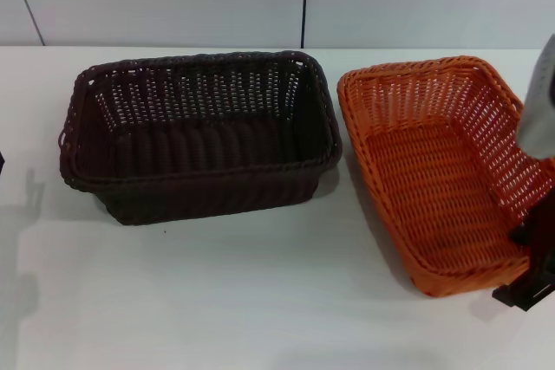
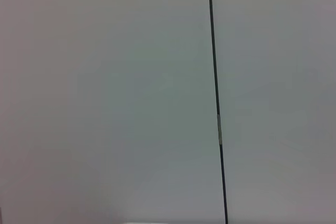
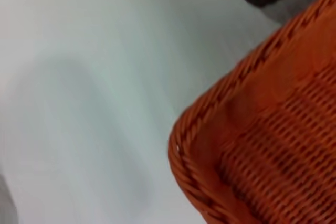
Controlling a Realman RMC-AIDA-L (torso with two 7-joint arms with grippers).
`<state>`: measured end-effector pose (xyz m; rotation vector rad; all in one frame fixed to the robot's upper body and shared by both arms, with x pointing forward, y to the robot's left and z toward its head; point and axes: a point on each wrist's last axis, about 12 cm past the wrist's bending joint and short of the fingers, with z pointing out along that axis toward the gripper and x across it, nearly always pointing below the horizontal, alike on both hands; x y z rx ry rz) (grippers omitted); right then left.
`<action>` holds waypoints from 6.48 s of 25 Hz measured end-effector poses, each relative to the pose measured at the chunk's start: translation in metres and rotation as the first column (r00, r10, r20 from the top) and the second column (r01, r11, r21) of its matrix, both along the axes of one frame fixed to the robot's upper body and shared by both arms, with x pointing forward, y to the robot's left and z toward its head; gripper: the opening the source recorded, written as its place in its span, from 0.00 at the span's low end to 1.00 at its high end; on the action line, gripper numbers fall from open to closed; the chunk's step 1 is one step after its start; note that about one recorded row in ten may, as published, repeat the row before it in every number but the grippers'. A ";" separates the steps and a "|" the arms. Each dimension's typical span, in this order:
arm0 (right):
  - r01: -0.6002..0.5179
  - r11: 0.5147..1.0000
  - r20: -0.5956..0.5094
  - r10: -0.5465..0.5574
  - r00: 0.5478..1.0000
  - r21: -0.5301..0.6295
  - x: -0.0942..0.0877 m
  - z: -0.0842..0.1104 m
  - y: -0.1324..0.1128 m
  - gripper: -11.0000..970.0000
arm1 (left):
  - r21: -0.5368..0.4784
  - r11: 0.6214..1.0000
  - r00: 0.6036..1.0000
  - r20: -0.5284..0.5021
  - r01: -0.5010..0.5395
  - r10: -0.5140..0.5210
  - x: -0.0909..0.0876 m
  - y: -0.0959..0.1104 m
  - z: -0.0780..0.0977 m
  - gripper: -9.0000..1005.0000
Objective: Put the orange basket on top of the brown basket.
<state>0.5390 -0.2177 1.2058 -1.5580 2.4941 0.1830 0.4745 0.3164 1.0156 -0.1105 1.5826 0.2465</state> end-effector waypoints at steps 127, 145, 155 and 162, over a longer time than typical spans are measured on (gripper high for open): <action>-0.476 0.508 0.557 0.829 0.044 -0.718 0.033 -0.001 0.097 0.46 | -0.102 0.994 0.999 -0.035 0.032 -0.036 -0.001 0.004 -0.014 0.78; -0.132 0.967 0.972 0.228 0.060 -0.219 0.019 0.046 0.031 0.82 | -0.079 0.996 0.999 -0.013 0.028 -0.029 0.005 0.007 -0.009 0.78; 0.187 0.454 0.491 -0.799 -0.347 0.871 -0.037 -0.101 -0.119 0.82 | -0.067 0.997 0.998 0.033 -0.043 0.045 0.005 0.025 -0.003 0.78; 0.163 0.260 0.307 -0.809 -0.501 0.952 -0.074 -0.135 -0.133 0.82 | -0.045 0.998 0.998 0.047 -0.043 0.045 0.007 0.026 -0.001 0.78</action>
